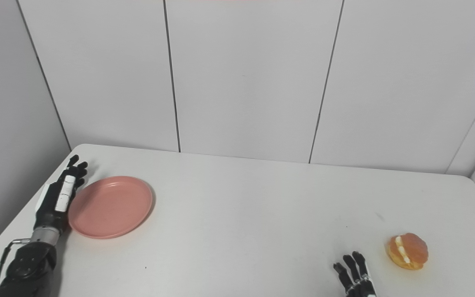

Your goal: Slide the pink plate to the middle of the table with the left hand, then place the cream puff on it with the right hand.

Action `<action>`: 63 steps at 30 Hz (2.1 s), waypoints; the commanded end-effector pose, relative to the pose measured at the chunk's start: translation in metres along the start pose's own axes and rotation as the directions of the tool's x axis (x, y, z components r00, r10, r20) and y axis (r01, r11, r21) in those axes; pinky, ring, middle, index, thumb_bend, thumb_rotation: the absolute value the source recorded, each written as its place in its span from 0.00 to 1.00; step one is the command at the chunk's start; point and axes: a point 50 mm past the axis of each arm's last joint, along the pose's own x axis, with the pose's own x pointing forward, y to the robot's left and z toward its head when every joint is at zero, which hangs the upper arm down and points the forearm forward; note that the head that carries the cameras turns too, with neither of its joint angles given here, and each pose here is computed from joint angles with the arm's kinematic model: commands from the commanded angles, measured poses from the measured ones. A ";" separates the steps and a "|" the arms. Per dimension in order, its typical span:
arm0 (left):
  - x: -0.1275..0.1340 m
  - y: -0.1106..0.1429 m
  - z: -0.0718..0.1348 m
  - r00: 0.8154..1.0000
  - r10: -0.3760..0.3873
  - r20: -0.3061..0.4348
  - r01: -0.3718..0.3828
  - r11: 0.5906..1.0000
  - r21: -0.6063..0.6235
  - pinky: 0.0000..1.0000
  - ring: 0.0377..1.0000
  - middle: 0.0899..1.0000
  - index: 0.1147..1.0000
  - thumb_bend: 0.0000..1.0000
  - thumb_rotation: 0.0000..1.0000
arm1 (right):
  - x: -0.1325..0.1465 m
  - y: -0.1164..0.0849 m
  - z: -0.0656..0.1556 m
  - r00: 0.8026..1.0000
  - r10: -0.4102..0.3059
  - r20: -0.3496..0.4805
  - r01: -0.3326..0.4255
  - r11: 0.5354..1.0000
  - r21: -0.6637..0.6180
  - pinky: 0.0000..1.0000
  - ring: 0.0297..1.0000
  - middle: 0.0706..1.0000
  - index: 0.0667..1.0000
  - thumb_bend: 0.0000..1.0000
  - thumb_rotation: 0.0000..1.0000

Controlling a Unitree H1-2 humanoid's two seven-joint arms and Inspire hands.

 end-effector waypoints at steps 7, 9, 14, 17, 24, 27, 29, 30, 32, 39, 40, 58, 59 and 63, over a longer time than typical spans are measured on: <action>-0.008 -0.006 0.003 0.998 -0.068 0.007 0.067 0.997 0.025 0.88 0.90 0.90 0.96 0.81 0.97 | -0.008 -0.010 -0.023 0.984 -0.034 -0.175 0.033 0.999 -0.009 0.96 0.89 0.93 0.96 0.75 1.00; -0.012 -0.012 0.005 0.997 -0.081 0.008 0.081 0.997 0.017 0.87 0.89 0.88 0.94 0.80 0.96 | -0.007 -0.009 -0.023 0.984 -0.030 -0.175 0.029 1.000 -0.006 0.97 0.89 0.93 0.96 0.74 1.00; -0.024 -0.027 0.008 0.994 -0.107 -0.002 0.107 0.994 0.012 0.81 0.87 0.87 0.93 0.80 0.94 | -0.007 -0.008 -0.023 0.984 -0.033 -0.174 0.033 0.999 0.000 0.95 0.88 0.91 0.95 0.75 1.00; -0.029 -0.039 0.007 0.993 -0.115 -0.017 0.114 0.993 -0.016 0.81 0.87 0.87 0.92 0.84 0.93 | -0.008 -0.007 -0.023 0.984 -0.031 -0.174 0.030 1.000 -0.007 0.95 0.88 0.90 0.95 0.76 1.00; -0.031 -0.064 0.008 0.987 -0.159 -0.031 0.158 0.987 -0.035 0.83 0.88 0.87 0.91 0.84 0.94 | -0.008 -0.005 -0.023 0.985 -0.023 -0.171 0.022 1.000 -0.005 0.94 0.88 0.90 0.95 0.74 1.00; -0.029 -0.072 0.009 0.985 -0.170 -0.028 0.169 0.985 -0.040 0.83 0.88 0.86 0.91 0.83 0.95 | -0.008 -0.004 -0.023 0.985 -0.025 -0.173 0.025 1.000 -0.006 0.93 0.88 0.89 0.95 0.75 1.00; -0.028 -0.079 0.011 0.985 -0.173 -0.022 0.172 0.984 -0.034 0.82 0.87 0.86 0.92 0.83 0.96 | -0.007 -0.003 -0.023 0.984 -0.026 -0.174 0.026 1.000 -0.004 0.94 0.87 0.89 0.95 0.75 1.00; -0.027 -0.082 0.011 0.984 -0.175 -0.022 0.174 0.984 -0.032 0.82 0.87 0.86 0.92 0.83 0.96 | -0.007 -0.003 -0.023 0.984 -0.026 -0.174 0.025 1.000 -0.003 0.94 0.87 0.89 0.95 0.75 1.00; -0.025 -0.087 0.012 0.984 -0.178 -0.025 0.177 0.984 -0.030 0.82 0.87 0.86 0.93 0.83 0.97 | -0.007 -0.002 -0.023 0.984 -0.025 -0.175 0.025 1.000 -0.002 0.94 0.87 0.89 0.95 0.75 1.00; -0.023 -0.106 0.012 0.981 -0.188 -0.046 0.187 0.982 -0.023 0.80 0.86 0.85 0.93 0.85 0.96 | -0.008 0.001 -0.022 0.984 -0.025 -0.179 0.024 1.000 -0.004 0.92 0.86 0.88 0.94 0.77 1.00; -0.024 -0.109 0.012 0.981 -0.190 -0.047 0.189 0.982 -0.025 0.79 0.86 0.85 0.92 0.84 0.95 | -0.009 0.001 -0.021 0.983 -0.024 -0.180 0.024 1.000 -0.006 0.91 0.86 0.88 0.94 0.77 1.00; -0.038 -0.160 0.009 0.965 -0.249 -0.082 0.239 0.964 -0.120 0.81 0.87 0.86 0.93 0.85 0.95 | -0.008 0.007 -0.023 0.982 -0.028 -0.184 0.029 1.000 0.000 0.89 0.86 0.87 0.92 0.77 0.99; -0.039 -0.163 0.008 0.964 -0.253 -0.084 0.242 0.963 -0.121 0.81 0.87 0.85 0.93 0.85 0.95 | -0.008 0.007 -0.023 0.982 -0.029 -0.185 0.029 1.000 0.001 0.89 0.86 0.87 0.92 0.77 0.99; -0.044 -0.171 0.005 0.958 -0.269 -0.098 0.255 0.958 -0.133 0.81 0.87 0.84 0.91 0.87 0.94 | -0.008 0.009 -0.022 0.983 -0.028 -0.183 0.029 1.000 0.001 0.89 0.86 0.87 0.92 0.76 0.99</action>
